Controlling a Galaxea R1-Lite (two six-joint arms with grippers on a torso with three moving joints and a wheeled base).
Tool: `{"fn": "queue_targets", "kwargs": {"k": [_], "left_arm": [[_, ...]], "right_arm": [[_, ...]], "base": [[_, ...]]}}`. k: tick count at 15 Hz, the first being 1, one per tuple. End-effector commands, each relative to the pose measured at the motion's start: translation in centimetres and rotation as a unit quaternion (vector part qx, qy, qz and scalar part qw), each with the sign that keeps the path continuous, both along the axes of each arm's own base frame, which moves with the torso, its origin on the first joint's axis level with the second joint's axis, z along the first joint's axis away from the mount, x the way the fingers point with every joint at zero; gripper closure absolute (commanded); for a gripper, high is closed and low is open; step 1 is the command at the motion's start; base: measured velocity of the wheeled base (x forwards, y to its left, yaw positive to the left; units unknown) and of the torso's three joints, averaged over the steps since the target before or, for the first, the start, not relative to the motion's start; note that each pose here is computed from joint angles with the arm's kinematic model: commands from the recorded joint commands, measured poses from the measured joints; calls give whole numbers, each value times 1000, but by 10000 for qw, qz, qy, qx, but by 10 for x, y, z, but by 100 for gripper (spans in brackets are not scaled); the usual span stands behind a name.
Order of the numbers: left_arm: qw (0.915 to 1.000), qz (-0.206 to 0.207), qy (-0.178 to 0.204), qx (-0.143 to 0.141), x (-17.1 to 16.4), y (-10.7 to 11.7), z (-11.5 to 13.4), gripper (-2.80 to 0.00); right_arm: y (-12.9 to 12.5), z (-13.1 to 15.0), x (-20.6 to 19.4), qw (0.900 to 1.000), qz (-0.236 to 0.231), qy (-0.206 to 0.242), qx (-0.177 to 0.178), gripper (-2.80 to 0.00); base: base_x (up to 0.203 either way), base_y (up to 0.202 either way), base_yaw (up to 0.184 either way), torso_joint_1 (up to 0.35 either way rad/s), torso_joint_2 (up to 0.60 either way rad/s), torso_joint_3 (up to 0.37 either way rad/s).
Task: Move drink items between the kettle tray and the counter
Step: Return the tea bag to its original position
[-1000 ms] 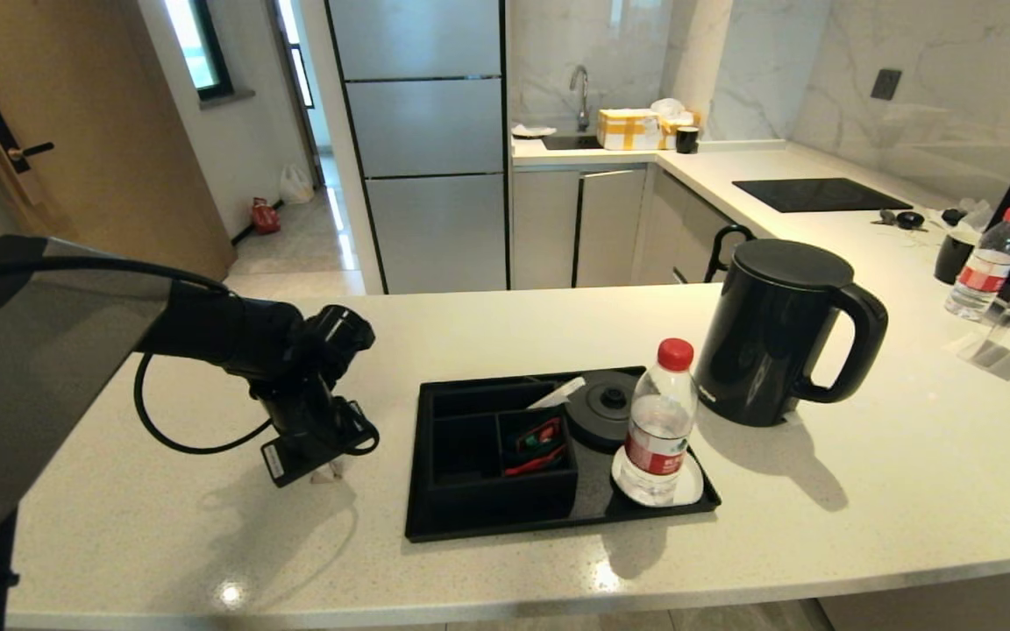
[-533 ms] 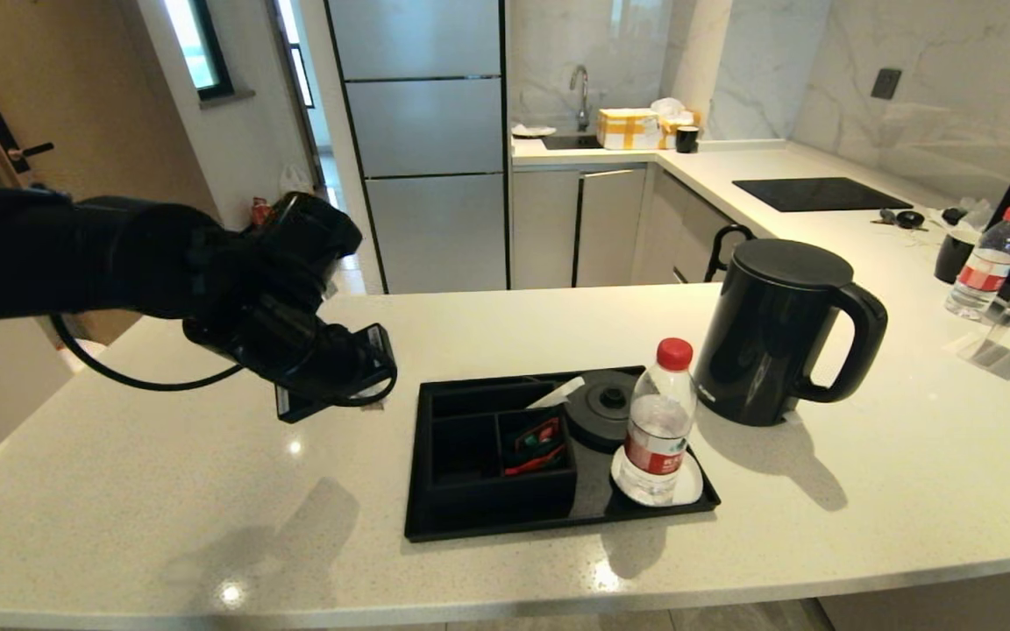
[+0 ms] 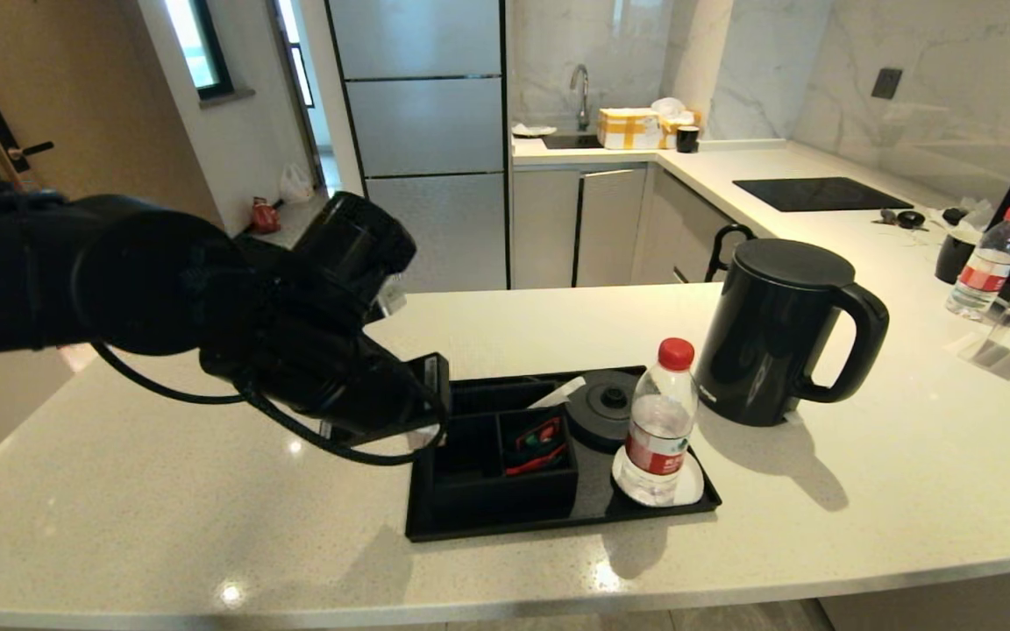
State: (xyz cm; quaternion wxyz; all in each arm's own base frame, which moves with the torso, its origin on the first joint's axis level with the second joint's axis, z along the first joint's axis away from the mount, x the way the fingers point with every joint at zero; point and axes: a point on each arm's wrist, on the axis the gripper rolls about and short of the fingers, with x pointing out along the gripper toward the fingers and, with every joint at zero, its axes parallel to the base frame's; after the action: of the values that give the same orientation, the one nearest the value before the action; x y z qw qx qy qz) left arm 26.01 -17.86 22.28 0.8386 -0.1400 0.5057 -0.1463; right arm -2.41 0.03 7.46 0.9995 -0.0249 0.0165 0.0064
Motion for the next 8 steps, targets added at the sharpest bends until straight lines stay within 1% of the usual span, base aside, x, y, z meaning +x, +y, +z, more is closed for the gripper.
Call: {"fn": "queue_targets", "kwargs": {"k": [1, 2, 4, 5, 6, 8], "left_arm": [[9999, -106, 72, 40, -3, -7, -4, 0], [9998, -156, 89, 57, -4, -11, -6, 0], [9984, -364, 337, 264, -1, -29, -27, 0], [9977, -380, 435, 364, 3, -34, -37, 0], [9973, -368, 481, 425, 6, -36, -43, 0], [9973, -368, 480, 426, 6, -36, -43, 0]], "right_arm": [[0, 0, 0, 10000, 2, 9, -3, 0], [0, 0, 0, 10000, 2, 9, -11, 0], [0, 0, 0, 10000, 2, 9, -11, 0], [0, 0, 0, 10000, 2, 9, -11, 0], [0, 0, 0, 10000, 2, 9, -11, 0], [0, 0, 0, 10000, 2, 9, -11, 0]], "base": [[0, 0, 0, 0, 0, 0], [0, 0, 0, 0, 0, 0], [0, 0, 0, 0, 0, 0], [0, 0, 0, 0, 0, 0], [0, 0, 0, 0, 0, 0], [0, 0, 0, 0, 0, 0]]}}
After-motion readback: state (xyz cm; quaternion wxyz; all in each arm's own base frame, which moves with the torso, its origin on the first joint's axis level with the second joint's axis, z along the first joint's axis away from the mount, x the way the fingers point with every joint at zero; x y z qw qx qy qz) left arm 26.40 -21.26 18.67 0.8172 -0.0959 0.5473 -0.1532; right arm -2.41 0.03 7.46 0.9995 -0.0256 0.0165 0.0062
